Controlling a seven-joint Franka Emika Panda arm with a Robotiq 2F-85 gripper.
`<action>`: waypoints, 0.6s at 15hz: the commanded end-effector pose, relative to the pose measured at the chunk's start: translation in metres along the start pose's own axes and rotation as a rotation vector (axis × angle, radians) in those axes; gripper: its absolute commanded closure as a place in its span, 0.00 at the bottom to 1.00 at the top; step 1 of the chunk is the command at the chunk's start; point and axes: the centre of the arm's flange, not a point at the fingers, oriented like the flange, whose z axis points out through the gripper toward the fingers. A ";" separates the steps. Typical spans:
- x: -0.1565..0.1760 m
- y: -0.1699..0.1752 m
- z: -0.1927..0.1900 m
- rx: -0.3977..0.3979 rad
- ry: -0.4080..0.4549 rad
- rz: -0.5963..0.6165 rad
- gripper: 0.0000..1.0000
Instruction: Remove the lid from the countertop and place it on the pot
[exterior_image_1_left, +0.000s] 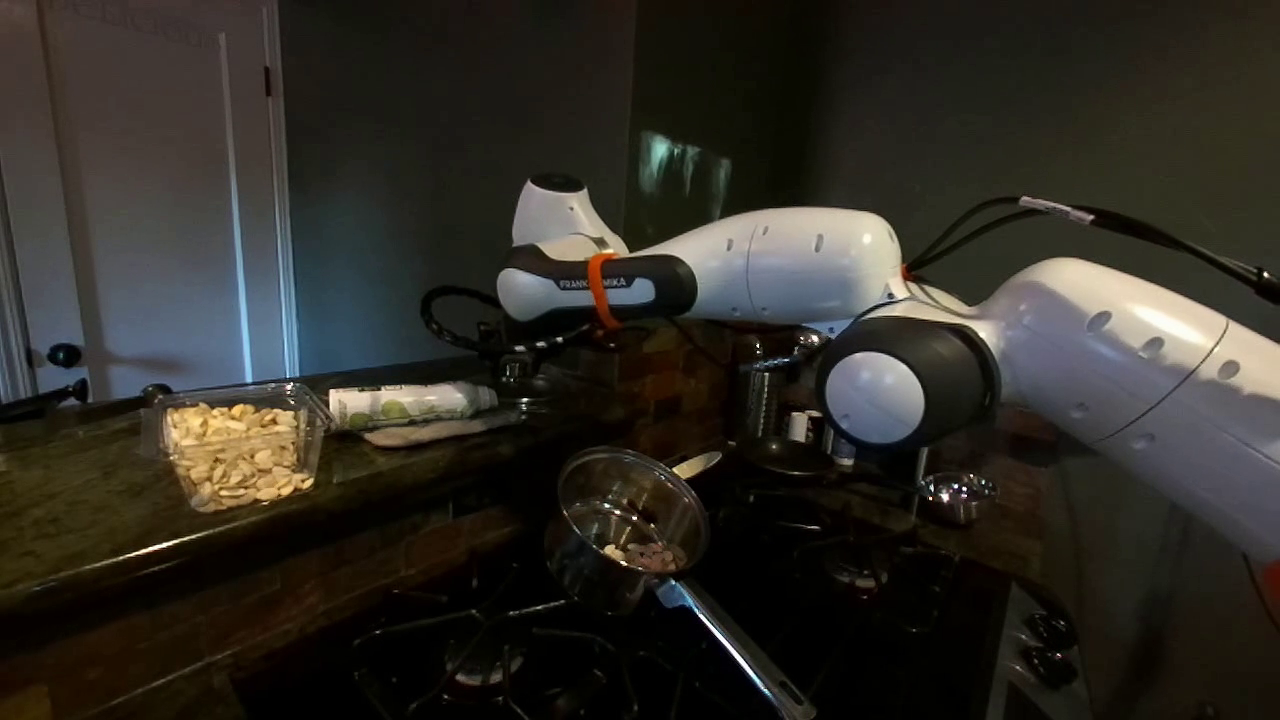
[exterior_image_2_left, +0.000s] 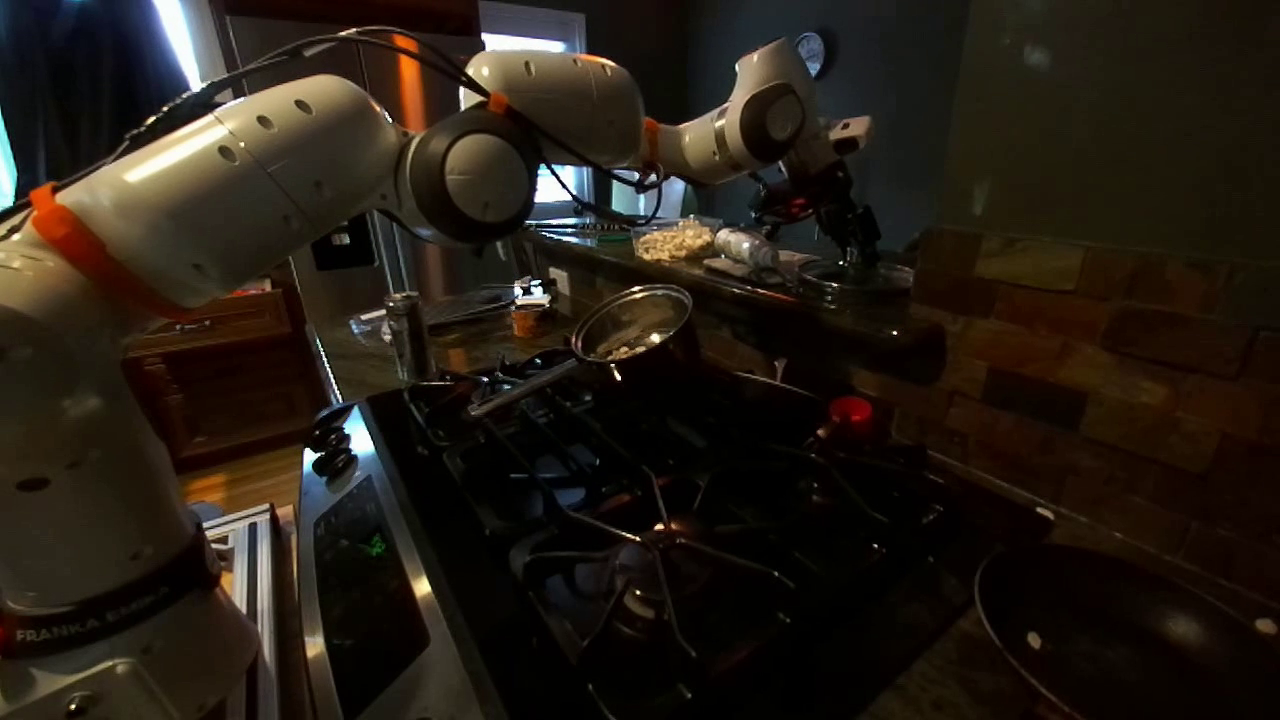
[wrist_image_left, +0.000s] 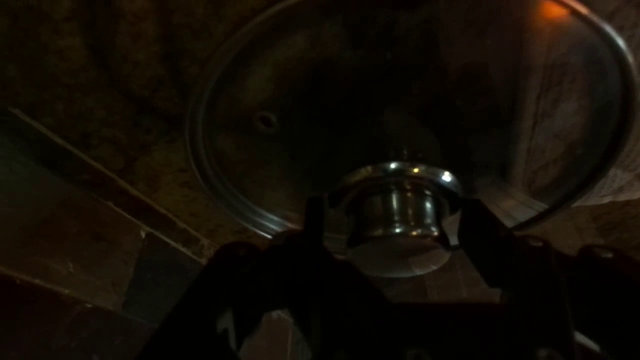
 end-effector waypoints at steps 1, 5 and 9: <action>0.004 -0.005 0.003 -0.017 0.029 0.031 0.62; 0.007 -0.005 0.000 -0.007 0.051 0.052 0.77; 0.017 0.000 -0.016 0.000 0.074 0.077 0.77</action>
